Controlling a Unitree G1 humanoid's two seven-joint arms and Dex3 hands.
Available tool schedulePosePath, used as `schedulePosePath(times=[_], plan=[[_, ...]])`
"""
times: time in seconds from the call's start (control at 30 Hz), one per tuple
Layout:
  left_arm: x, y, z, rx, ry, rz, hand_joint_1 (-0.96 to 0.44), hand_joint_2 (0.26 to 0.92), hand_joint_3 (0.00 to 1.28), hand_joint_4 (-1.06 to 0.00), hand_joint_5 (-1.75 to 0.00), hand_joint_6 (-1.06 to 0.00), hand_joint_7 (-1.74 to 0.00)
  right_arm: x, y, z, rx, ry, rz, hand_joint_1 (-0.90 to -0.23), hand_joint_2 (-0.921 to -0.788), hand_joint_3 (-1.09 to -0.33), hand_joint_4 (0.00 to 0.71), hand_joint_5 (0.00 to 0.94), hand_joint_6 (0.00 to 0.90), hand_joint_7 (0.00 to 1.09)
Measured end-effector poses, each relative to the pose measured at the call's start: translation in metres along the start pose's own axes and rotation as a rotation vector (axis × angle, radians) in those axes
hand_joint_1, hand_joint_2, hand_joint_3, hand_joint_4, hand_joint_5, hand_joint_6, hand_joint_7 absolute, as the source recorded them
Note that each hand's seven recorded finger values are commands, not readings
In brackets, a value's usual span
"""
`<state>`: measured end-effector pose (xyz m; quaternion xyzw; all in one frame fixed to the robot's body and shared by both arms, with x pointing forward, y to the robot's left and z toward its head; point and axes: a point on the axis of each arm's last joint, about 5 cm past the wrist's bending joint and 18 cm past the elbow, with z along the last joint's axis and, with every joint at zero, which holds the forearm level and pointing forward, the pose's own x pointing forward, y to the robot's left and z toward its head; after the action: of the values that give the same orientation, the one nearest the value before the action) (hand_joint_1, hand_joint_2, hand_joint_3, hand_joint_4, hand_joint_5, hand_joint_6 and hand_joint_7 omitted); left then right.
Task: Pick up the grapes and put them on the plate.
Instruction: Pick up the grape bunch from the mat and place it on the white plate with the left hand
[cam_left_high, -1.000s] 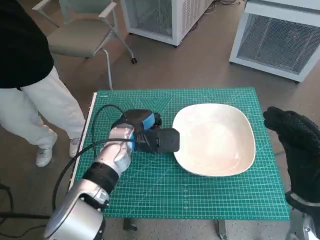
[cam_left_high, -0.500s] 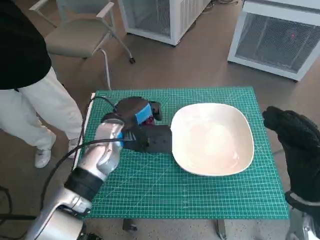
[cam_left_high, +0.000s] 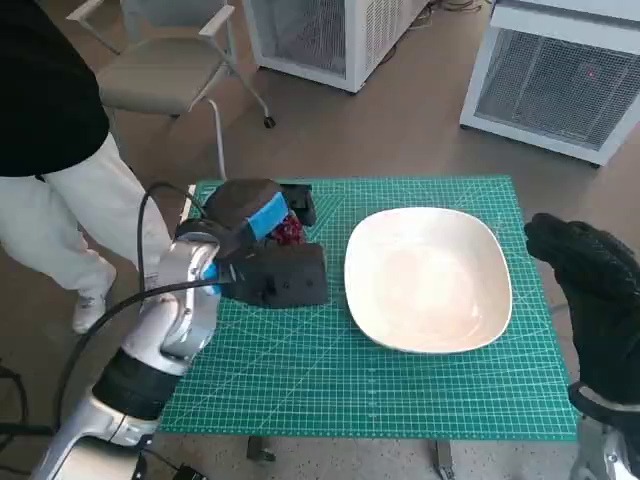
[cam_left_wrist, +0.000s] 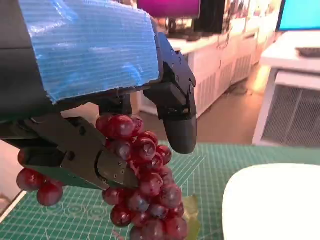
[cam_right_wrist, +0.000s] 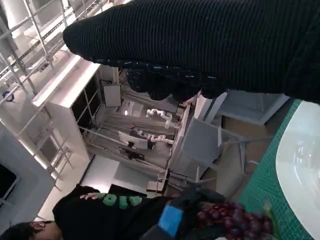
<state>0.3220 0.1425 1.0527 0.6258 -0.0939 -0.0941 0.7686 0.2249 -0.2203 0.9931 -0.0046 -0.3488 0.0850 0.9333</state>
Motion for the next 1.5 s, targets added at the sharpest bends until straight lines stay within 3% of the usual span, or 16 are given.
schedulePosePath(times=[0.2, 0.4, 0.5, 0.63, 0.73, 1.17, 1.3, 1.4, 1.5], plan=[[-0.006, 0.002, 0.002, 0.0, -0.028, 0.018, 0.0, 0.921, 0.14, -0.56, -1.32, -0.6, -1.19, -0.0002, 0.0, -0.001, 0.001, 0.003, -0.001, -0.624, -0.921, -0.675, 0.353, 0.014, -0.001, 0.68], [-0.009, 0.005, 0.003, 0.011, -0.048, 0.037, 0.0, 0.92, 0.16, -0.55, -1.31, -0.56, -1.26, 0.0002, 0.0, -0.001, 0.002, 0.003, -0.002, -0.622, -0.921, -0.675, 0.352, 0.014, -0.001, 0.68], [-0.01, 0.007, 0.003, 0.013, -0.054, 0.048, 0.0, 0.912, 0.16, -0.56, -1.3, -0.58, -1.23, 0.0007, 0.0, -0.001, 0.002, 0.001, -0.002, -0.622, -0.921, -0.675, 0.352, 0.014, -0.001, 0.68], [-0.01, 0.007, 0.004, 0.015, -0.056, 0.049, 0.0, 0.897, 0.16, -0.53, -1.45, -0.71, -0.96, 0.0004, 0.0, -0.001, 0.001, -0.001, -0.003, -0.621, -0.921, -0.675, 0.353, 0.014, -0.001, 0.68], [-0.008, 0.006, 0.006, 0.014, -0.06, 0.048, 0.0, 0.898, 0.14, -0.54, -1.48, -0.75, -0.88, 0.0003, 0.0, -0.002, 0.0, -0.001, -0.004, -0.621, -0.921, -0.676, 0.352, 0.014, -0.001, 0.68], [-0.003, 0.014, 0.028, 0.032, -0.118, 0.061, 0.0, 0.92, 0.09, -0.6, -1.42, -0.71, -0.91, 0.0002, 0.0, -0.002, 0.0, -0.002, -0.004, -0.621, -0.921, -0.677, 0.352, 0.015, -0.001, 0.68], [0.0, 0.021, 0.038, 0.029, -0.149, 0.043, 0.0, 0.921, 0.1, -0.59, -1.34, -0.67, -1.05, 0.0, -0.001, -0.002, -0.001, -0.002, -0.006, -0.618, -0.921, -0.677, 0.351, 0.014, -0.001, 0.68], [0.003, 0.032, 0.056, 0.026, -0.209, 0.048, 0.0, 0.895, 0.18, -0.53, -1.43, -0.67, -1.05, 0.0005, 0.0, -0.002, 0.0, -0.005, -0.005, -0.617, -0.921, -0.678, 0.351, 0.014, -0.001, 0.68], [0.005, 0.047, 0.075, 0.033, -0.282, 0.082, 0.0, 0.786, 0.43, -0.48, -1.5, -0.6, -1.18, 0.0011, 0.001, -0.002, 0.004, -0.008, -0.004, -0.617, -0.921, -0.678, 0.351, 0.015, -0.001, 0.68]])
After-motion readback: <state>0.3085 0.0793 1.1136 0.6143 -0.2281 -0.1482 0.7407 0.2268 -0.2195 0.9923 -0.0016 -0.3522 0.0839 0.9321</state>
